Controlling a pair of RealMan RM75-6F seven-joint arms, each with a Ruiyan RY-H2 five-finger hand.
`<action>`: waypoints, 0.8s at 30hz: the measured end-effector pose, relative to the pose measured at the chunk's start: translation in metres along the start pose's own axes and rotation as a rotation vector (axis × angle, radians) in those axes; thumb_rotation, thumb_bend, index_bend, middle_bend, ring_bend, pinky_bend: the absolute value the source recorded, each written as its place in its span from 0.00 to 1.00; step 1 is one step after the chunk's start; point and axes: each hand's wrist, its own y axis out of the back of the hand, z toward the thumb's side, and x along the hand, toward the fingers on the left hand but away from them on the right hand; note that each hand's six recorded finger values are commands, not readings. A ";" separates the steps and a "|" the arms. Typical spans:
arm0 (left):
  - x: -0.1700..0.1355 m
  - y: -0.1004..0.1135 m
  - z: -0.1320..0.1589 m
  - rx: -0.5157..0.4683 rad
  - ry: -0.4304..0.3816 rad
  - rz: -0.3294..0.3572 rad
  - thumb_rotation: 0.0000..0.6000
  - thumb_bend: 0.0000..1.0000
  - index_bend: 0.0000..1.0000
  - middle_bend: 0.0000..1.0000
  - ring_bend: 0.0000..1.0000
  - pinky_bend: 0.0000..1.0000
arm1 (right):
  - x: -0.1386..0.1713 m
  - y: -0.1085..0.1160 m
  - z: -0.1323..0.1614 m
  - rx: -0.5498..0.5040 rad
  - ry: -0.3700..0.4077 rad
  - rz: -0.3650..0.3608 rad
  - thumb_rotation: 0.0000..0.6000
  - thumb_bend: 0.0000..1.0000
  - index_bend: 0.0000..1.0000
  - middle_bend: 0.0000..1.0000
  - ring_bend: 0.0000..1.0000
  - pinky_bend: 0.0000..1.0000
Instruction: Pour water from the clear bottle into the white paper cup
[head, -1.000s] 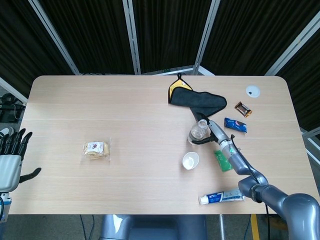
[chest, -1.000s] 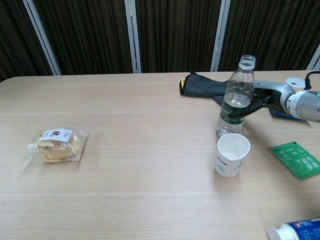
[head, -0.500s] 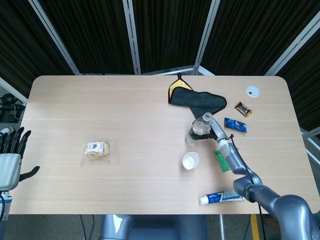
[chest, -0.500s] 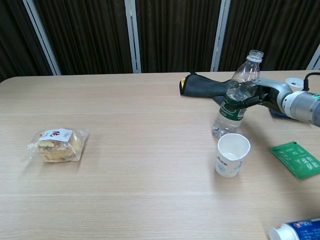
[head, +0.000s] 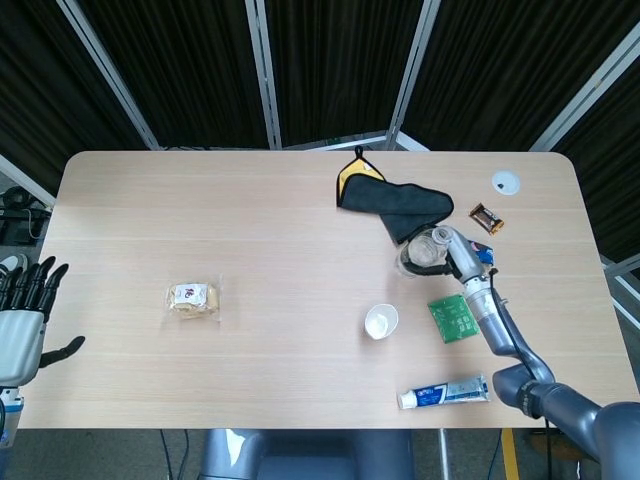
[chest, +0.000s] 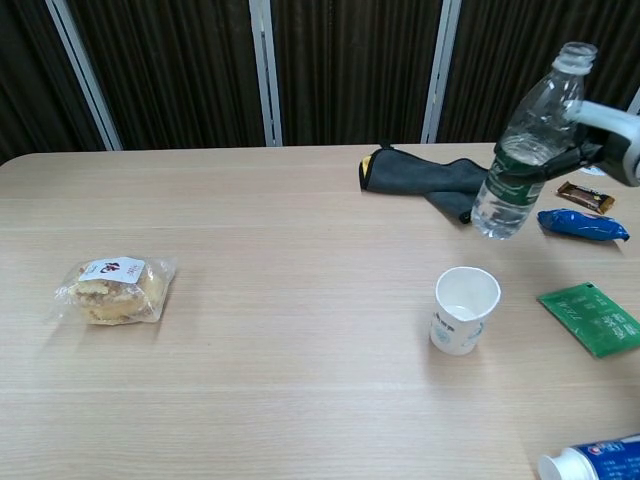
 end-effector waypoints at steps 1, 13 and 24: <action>-0.001 0.001 0.001 -0.004 -0.005 0.000 1.00 0.02 0.00 0.00 0.00 0.00 | 0.004 0.006 0.001 0.026 0.009 -0.012 1.00 0.37 0.59 0.63 0.48 0.36; -0.012 0.006 0.012 -0.032 -0.057 -0.013 1.00 0.02 0.00 0.00 0.00 0.00 | 0.069 0.065 -0.010 0.423 0.009 -0.094 1.00 0.52 0.58 0.62 0.48 0.36; -0.020 0.012 0.012 -0.051 -0.075 -0.006 1.00 0.02 0.00 0.00 0.00 0.00 | 0.099 0.052 -0.015 0.690 -0.058 -0.052 1.00 0.56 0.58 0.62 0.48 0.37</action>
